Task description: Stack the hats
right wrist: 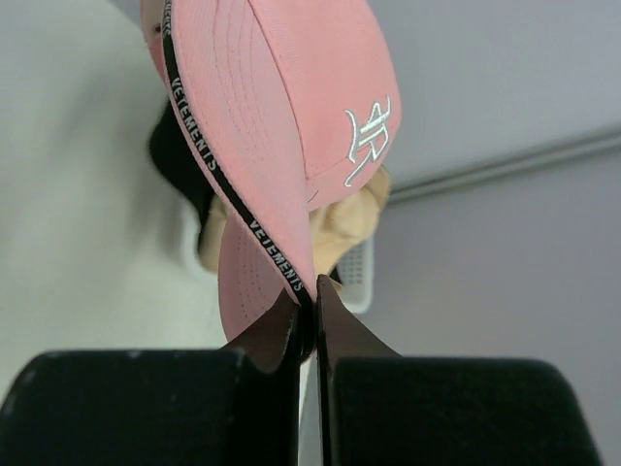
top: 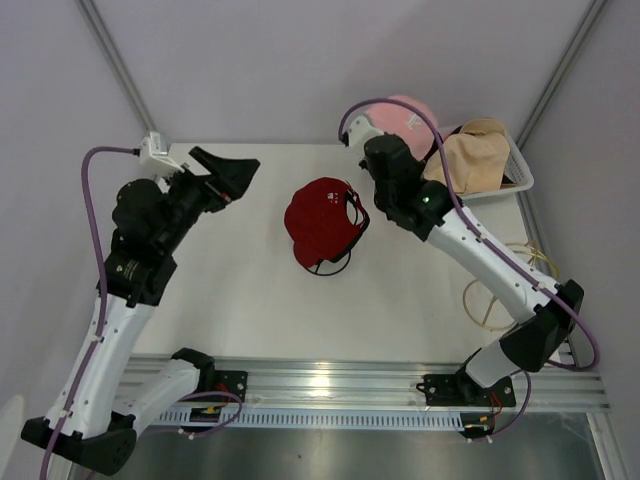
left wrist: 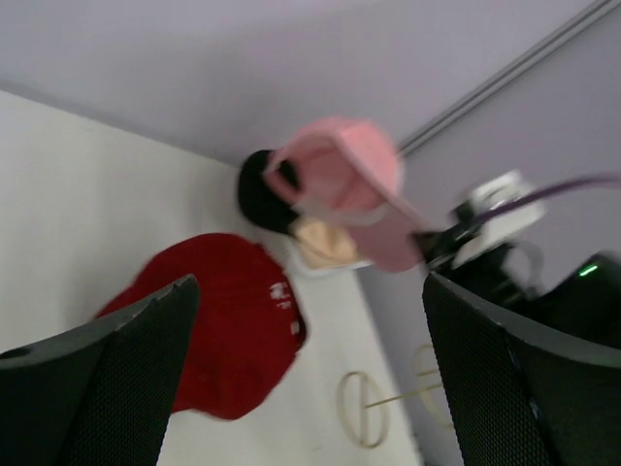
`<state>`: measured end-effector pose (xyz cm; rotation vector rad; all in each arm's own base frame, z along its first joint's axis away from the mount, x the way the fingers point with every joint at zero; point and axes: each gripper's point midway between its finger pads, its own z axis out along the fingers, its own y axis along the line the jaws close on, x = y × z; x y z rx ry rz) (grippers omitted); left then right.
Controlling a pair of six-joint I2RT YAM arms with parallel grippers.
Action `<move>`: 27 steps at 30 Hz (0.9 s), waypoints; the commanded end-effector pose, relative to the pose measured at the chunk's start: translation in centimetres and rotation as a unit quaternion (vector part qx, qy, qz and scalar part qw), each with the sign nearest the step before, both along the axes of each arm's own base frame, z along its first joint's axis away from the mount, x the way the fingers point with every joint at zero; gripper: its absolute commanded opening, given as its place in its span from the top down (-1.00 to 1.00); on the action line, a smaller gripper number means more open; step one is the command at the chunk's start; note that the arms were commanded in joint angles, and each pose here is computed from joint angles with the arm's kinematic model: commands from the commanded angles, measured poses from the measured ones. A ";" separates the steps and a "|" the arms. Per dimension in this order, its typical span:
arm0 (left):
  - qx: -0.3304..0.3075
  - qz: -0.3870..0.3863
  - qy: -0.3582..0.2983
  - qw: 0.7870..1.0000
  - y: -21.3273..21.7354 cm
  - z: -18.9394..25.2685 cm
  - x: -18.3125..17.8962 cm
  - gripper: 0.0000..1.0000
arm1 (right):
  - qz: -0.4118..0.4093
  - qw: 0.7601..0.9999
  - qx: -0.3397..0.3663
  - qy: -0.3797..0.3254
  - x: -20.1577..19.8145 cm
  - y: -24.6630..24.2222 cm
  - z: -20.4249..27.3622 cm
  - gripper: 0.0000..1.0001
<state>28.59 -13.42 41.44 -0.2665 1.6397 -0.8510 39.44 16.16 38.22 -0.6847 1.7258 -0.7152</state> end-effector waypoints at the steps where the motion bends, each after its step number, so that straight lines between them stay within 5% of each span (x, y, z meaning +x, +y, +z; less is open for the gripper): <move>1: -0.170 -0.051 -0.010 0.984 -2.9 4.1 1.4 -0.97 | 0.088 0.986 0.097 -0.102 -1.7 2.5 5.0 1.00; 17: -0.344 -0.082 0.046 0.934 -11.6 5.8 7.3 -0.84 | 0.173 0.967 0.118 -0.146 -3.9 5.0 6.9 1.00; 27: -0.342 -0.104 0.022 0.934 -14.4 7.6 8.3 -0.74 | 0.167 0.973 0.100 -0.126 -3.3 6.7 5.5 1.00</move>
